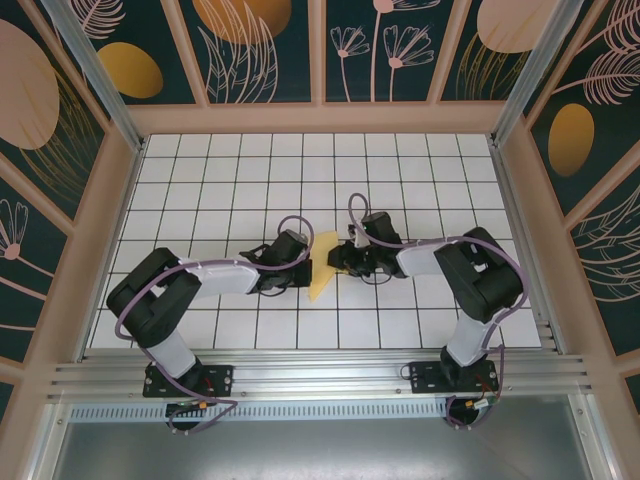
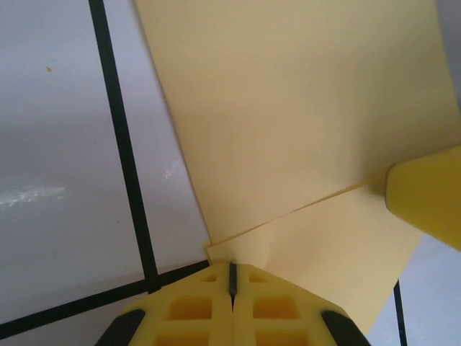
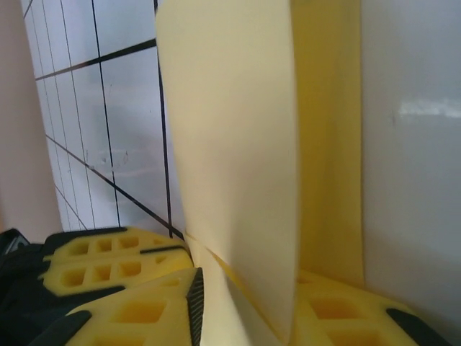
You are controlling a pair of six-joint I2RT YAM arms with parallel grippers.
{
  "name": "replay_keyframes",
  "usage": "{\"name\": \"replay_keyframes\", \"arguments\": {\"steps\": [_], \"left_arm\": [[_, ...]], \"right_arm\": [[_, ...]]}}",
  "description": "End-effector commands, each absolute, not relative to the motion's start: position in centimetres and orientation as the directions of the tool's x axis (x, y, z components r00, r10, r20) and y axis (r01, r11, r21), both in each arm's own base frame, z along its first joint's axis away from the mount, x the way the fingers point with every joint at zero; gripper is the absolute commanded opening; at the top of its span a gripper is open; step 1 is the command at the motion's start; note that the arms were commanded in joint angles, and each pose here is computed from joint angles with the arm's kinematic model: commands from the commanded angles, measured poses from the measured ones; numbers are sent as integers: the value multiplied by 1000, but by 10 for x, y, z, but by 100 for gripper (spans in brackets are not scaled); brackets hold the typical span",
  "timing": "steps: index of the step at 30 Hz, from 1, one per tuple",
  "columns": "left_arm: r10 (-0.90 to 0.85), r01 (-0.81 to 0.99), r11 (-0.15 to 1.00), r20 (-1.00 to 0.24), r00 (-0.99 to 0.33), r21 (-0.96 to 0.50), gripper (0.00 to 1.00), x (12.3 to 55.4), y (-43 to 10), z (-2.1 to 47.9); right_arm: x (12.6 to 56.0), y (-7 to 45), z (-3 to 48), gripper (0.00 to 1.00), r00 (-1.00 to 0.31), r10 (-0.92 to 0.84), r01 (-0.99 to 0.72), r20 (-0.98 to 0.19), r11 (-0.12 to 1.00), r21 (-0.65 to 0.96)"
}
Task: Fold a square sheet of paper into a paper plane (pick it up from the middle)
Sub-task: Fourth fold the wing at the center of the table.
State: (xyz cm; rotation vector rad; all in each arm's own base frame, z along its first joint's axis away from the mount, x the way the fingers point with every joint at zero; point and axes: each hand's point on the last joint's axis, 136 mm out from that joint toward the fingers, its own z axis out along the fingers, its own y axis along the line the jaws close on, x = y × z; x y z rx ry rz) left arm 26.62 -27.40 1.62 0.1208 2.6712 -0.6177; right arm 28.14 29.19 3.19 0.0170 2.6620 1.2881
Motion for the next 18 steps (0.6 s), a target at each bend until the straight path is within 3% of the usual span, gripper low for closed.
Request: {"name": "replay_keyframes", "arguments": {"steps": [1, 4, 8, 18], "left_arm": [[-3, 186, 897, -426, -905, -401, 7, 265, -268, 30], [-16, 209, 875, -458, -889, -436, 18, 263, -269, 47], [-38, 241, 835, -488, -872, -494, 31, 256, -271, 65], [-77, 268, 800, -535, -841, -537, 42, 238, -258, 79]], "right_arm": [[284, 296, 29, 27, -981, 37, -123, -189, 633, 764], [285, 296, 29, 17, -983, 47, -108, -175, 627, 772], [284, 300, 38, 13, -982, 93, -74, -163, 607, 791], [282, 301, 56, 7, -936, 330, 120, -119, 619, 777]]}}
